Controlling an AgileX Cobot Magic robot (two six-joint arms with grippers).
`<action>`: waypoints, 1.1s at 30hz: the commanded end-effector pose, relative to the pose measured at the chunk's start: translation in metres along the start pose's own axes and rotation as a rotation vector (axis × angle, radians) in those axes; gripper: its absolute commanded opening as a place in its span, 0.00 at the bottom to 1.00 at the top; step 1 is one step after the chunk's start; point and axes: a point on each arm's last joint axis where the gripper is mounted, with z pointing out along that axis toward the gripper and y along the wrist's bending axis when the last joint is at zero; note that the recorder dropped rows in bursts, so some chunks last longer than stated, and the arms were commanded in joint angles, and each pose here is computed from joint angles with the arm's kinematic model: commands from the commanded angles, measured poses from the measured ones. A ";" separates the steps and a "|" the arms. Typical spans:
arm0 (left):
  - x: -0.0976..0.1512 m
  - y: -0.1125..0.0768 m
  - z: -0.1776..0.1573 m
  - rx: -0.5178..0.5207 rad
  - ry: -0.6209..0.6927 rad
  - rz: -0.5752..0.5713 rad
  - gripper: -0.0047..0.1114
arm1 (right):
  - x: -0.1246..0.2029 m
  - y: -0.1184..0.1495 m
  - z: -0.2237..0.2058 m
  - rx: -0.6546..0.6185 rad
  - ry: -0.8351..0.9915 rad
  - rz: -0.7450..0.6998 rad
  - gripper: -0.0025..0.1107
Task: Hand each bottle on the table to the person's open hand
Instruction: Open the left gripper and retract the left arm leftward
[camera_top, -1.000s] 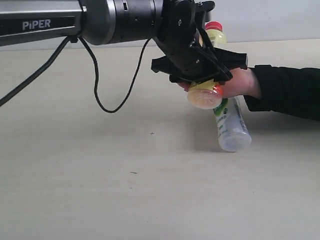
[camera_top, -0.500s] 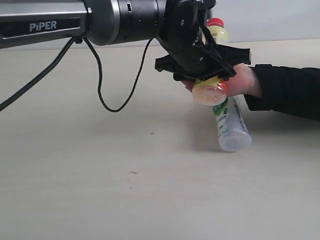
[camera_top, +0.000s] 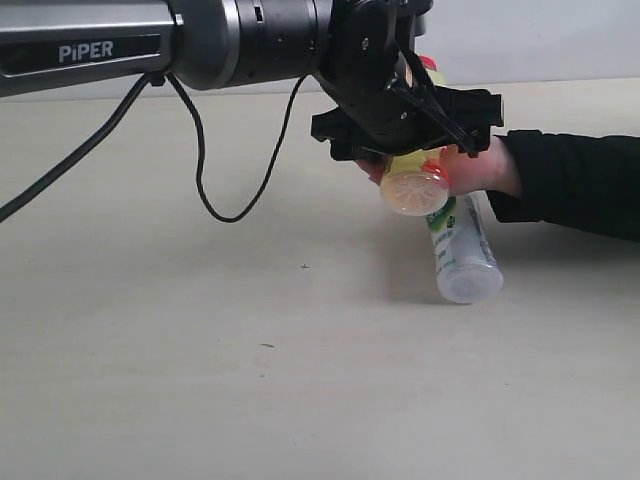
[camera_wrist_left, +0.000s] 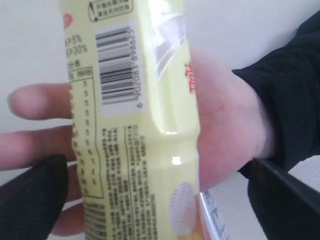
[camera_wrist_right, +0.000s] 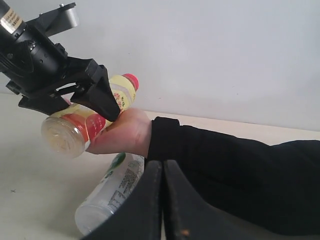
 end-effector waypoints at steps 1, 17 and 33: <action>-0.005 -0.003 -0.007 0.015 -0.030 0.005 0.84 | 0.001 0.000 0.000 -0.002 -0.004 0.002 0.02; 0.010 -0.002 -0.084 -0.056 0.217 0.421 0.06 | 0.001 0.000 0.000 -0.002 -0.004 0.002 0.02; 0.142 0.107 -0.216 0.194 -0.676 0.515 0.06 | 0.001 0.000 0.000 -0.002 -0.004 0.002 0.02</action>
